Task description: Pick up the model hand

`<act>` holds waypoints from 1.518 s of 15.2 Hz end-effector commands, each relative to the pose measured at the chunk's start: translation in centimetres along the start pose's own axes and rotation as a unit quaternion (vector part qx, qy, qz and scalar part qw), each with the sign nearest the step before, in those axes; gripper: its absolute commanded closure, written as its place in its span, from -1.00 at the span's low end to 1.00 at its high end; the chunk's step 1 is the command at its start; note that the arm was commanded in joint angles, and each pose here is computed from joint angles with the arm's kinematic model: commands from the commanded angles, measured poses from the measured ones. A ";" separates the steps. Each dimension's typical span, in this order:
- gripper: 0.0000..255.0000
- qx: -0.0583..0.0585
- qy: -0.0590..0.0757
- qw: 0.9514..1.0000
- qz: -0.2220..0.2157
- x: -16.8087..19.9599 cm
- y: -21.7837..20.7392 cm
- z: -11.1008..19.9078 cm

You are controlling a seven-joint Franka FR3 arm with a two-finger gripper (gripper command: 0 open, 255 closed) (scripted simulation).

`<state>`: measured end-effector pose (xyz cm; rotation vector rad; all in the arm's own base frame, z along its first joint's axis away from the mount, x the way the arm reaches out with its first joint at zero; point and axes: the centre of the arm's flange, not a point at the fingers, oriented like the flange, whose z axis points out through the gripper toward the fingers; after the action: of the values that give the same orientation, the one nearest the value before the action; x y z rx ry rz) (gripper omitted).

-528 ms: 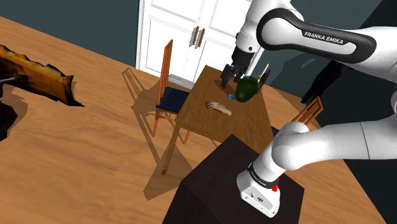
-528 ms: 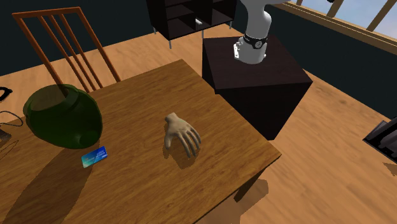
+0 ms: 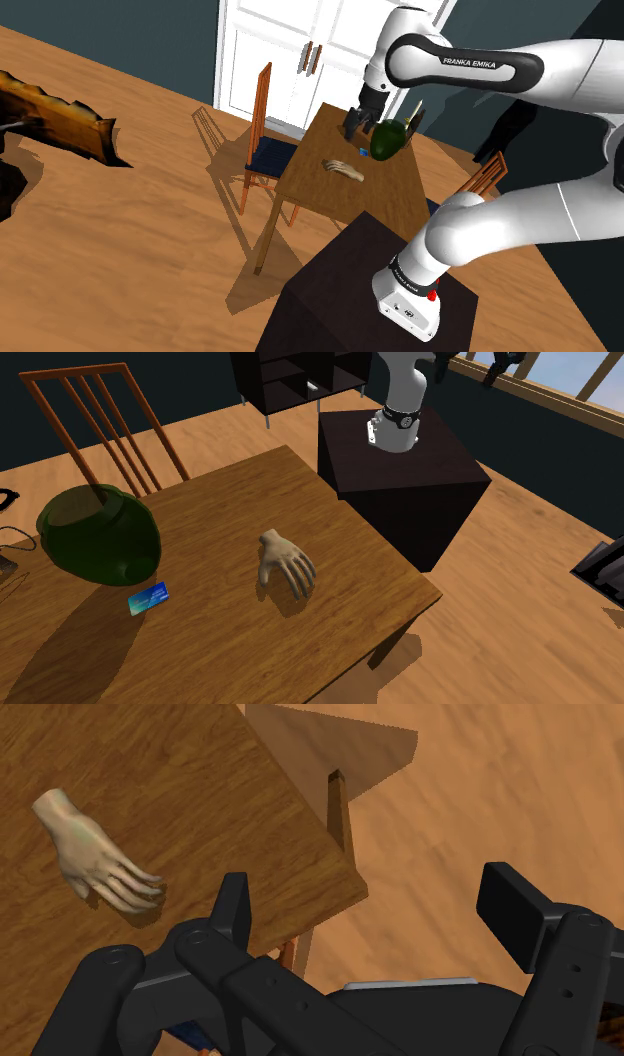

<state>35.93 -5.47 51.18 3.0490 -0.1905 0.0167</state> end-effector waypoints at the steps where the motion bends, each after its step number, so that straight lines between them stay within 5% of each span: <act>1: -1.00 0.002 -0.003 1.000 0.004 1.3 1.9 1.6; 23: -1.00 0.027 -0.037 0.998 0.049 13.4 22.0 20.3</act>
<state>46.44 -29.45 33.76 3.0911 -0.3437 -0.0828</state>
